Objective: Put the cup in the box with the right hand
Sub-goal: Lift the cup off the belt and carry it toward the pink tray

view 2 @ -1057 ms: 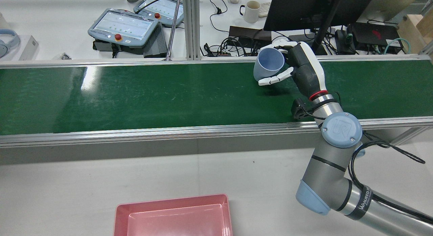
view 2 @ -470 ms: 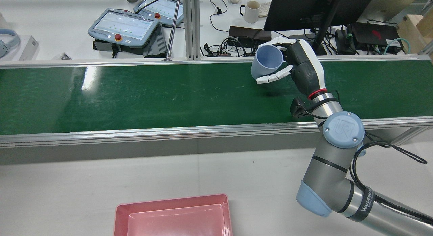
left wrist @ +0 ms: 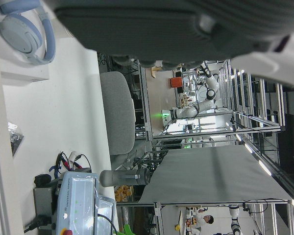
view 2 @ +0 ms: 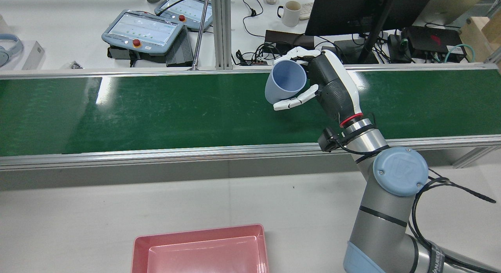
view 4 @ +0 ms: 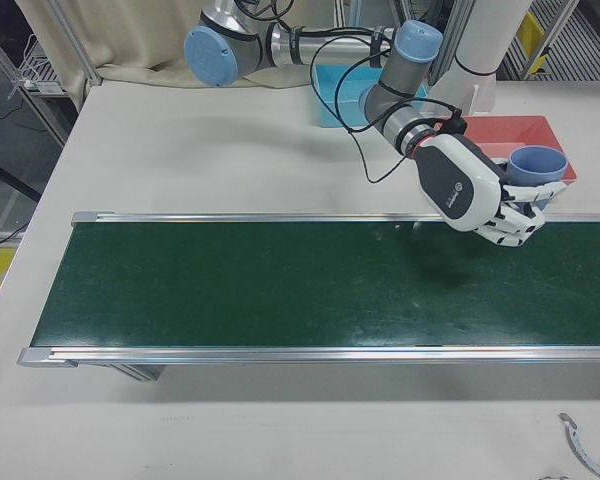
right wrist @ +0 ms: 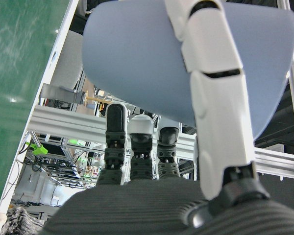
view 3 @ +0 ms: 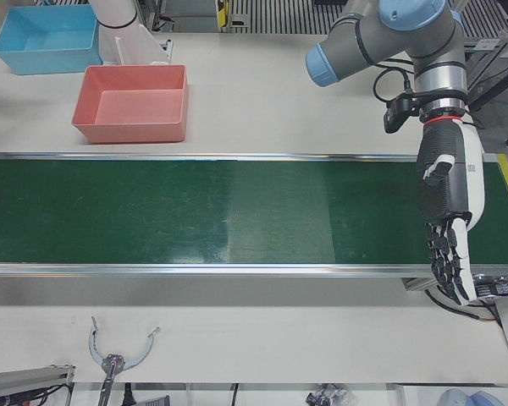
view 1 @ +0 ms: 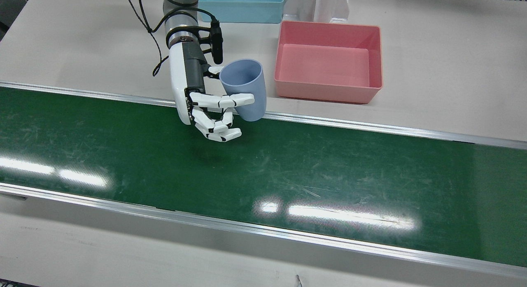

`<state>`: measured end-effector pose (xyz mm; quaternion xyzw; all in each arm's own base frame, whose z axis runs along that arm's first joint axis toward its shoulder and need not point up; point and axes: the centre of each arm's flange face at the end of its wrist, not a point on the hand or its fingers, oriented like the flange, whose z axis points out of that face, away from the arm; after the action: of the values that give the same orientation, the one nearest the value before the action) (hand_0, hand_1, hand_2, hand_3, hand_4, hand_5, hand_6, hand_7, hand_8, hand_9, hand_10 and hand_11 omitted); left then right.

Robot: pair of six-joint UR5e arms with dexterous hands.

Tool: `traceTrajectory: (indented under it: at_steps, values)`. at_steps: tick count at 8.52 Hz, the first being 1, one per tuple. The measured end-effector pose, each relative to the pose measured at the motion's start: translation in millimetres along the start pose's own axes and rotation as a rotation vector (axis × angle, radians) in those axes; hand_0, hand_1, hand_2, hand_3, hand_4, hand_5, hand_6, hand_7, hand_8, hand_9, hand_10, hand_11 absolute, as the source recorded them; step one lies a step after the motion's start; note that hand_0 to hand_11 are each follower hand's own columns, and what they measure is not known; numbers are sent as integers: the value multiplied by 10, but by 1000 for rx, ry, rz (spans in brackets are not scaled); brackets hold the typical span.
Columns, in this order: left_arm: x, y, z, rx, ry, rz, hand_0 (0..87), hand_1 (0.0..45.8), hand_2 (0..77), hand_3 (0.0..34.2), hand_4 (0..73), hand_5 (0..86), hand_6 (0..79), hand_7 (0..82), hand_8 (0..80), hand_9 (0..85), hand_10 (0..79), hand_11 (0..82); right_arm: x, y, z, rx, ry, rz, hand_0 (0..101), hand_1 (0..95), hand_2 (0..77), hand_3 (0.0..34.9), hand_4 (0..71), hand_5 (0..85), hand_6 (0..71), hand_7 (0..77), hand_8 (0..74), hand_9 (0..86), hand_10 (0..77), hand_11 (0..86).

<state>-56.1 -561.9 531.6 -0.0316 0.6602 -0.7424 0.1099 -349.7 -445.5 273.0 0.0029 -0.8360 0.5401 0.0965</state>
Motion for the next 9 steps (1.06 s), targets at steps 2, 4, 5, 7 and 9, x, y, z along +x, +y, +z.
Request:
traceTrajectory:
  at_steps: [2, 4, 5, 7, 9]
  values:
    - [0, 0, 0, 0, 0, 0, 0, 5, 5, 0, 0, 0, 0, 0, 0, 5, 0, 0, 126, 394, -300, -35, 63, 27, 751, 109, 169, 7, 464, 158, 355, 698, 529, 698, 278, 420]
    - [0, -1, 0, 0, 0, 0, 0, 5, 5, 0, 0, 0, 0, 0, 0, 5, 0, 0, 239, 692, -581, -72, 116, 30, 752, 109, 169, 2, 464, 158, 355, 698, 529, 698, 278, 420]
    - [0, -1, 0, 0, 0, 0, 0, 5, 5, 0, 0, 0, 0, 0, 0, 5, 0, 0, 311, 812, -711, -89, 142, 29, 751, 109, 169, 2, 464, 158, 338, 698, 529, 698, 278, 420]
    - [0, -3, 1, 1, 0, 0, 0, 5, 5, 0, 0, 0, 0, 0, 0, 5, 0, 0, 511, 996, -940, -112, 196, 25, 752, 109, 175, 2, 464, 158, 338, 698, 529, 698, 278, 431]
    - [2, -1, 0, 0, 0, 1, 0, 5, 5, 0, 0, 0, 0, 0, 0, 5, 0, 0, 641, 1125, -1147, -131, 239, 17, 754, 109, 175, 0, 464, 158, 338, 698, 529, 698, 289, 442]
